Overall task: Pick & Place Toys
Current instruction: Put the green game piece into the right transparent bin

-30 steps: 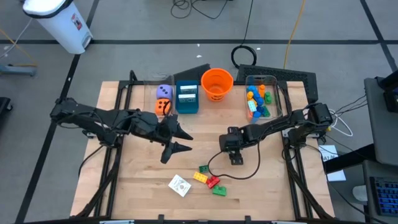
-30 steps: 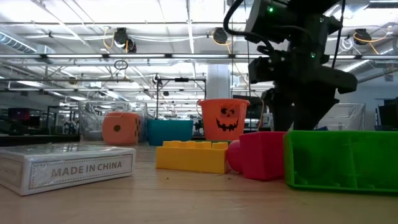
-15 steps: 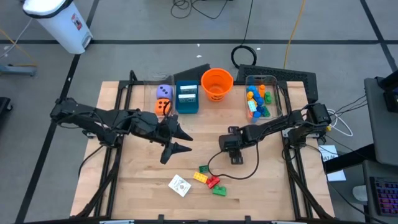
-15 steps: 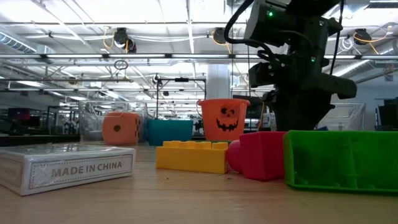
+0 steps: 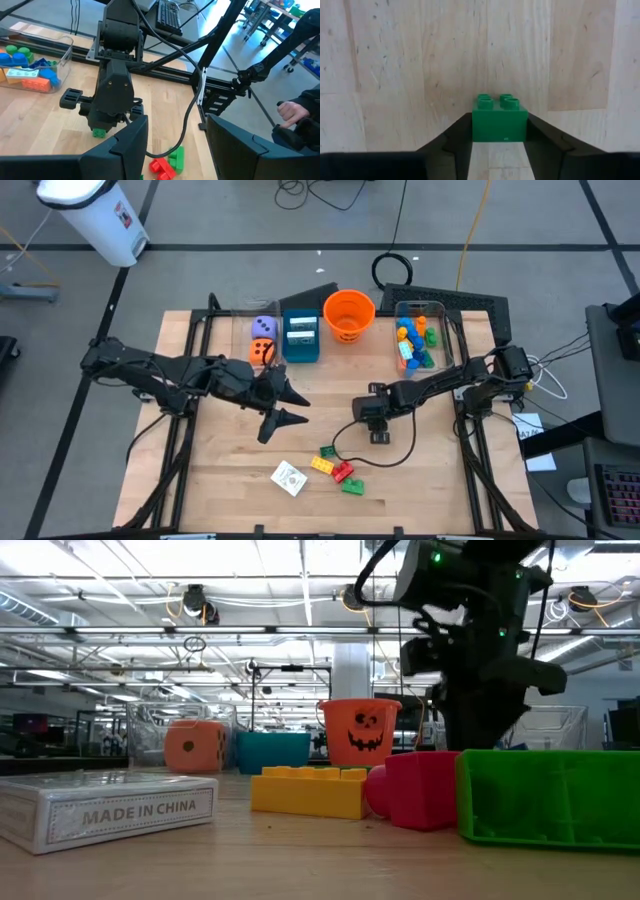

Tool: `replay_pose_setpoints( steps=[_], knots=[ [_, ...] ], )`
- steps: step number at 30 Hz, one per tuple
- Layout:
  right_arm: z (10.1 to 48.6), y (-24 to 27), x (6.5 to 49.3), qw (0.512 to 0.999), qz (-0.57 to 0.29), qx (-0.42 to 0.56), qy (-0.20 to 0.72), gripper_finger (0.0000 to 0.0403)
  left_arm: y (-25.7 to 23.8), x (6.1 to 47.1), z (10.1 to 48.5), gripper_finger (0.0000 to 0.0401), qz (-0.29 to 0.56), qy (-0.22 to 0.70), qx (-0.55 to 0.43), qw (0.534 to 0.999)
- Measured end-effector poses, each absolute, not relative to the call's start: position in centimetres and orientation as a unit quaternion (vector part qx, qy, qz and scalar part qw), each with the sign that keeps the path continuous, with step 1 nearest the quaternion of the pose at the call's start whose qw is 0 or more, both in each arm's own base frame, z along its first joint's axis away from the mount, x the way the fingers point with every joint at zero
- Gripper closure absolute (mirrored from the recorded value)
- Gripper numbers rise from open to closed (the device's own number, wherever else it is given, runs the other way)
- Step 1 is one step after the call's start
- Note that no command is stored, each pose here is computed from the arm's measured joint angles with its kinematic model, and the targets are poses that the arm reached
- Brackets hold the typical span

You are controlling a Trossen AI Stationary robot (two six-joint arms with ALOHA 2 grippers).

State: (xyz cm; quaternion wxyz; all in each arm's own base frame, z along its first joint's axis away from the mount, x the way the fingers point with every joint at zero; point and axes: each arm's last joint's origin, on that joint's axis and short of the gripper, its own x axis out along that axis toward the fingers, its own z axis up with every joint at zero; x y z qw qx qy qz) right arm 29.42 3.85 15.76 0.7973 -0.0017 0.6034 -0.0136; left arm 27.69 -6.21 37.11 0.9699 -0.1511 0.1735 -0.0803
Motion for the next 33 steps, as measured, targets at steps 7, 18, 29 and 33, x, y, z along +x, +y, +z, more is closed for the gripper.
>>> replay_pose_setpoints(
  steps=[7, 18, 29, 33],
  knots=[
    [18.9, 3.2, 29.0, 0.840, -0.067, -0.029, 0.537, 0.0258, -5.5, 27.0, 37.9, 0.0189, -0.074, 0.159, -0.158, 0.972],
    [28.1, 0.8, 28.1, 0.956, -0.135, 0.015, 0.262, 0.0251, -1.3, 23.5, 41.1, 0.0189, -0.009, 0.080, -0.278, 0.957],
    [34.5, 0.6, 28.1, 0.986, -0.155, -0.062, -0.004, 0.0252, 3.1, 24.1, 41.1, 0.0189, -0.031, 0.083, -0.456, 0.886],
    [35.3, 0.6, 28.0, 0.982, -0.161, -0.088, -0.037, 0.0253, 4.0, 26.1, 40.2, 0.0190, -0.046, 0.090, -0.481, 0.871]
  ],
)
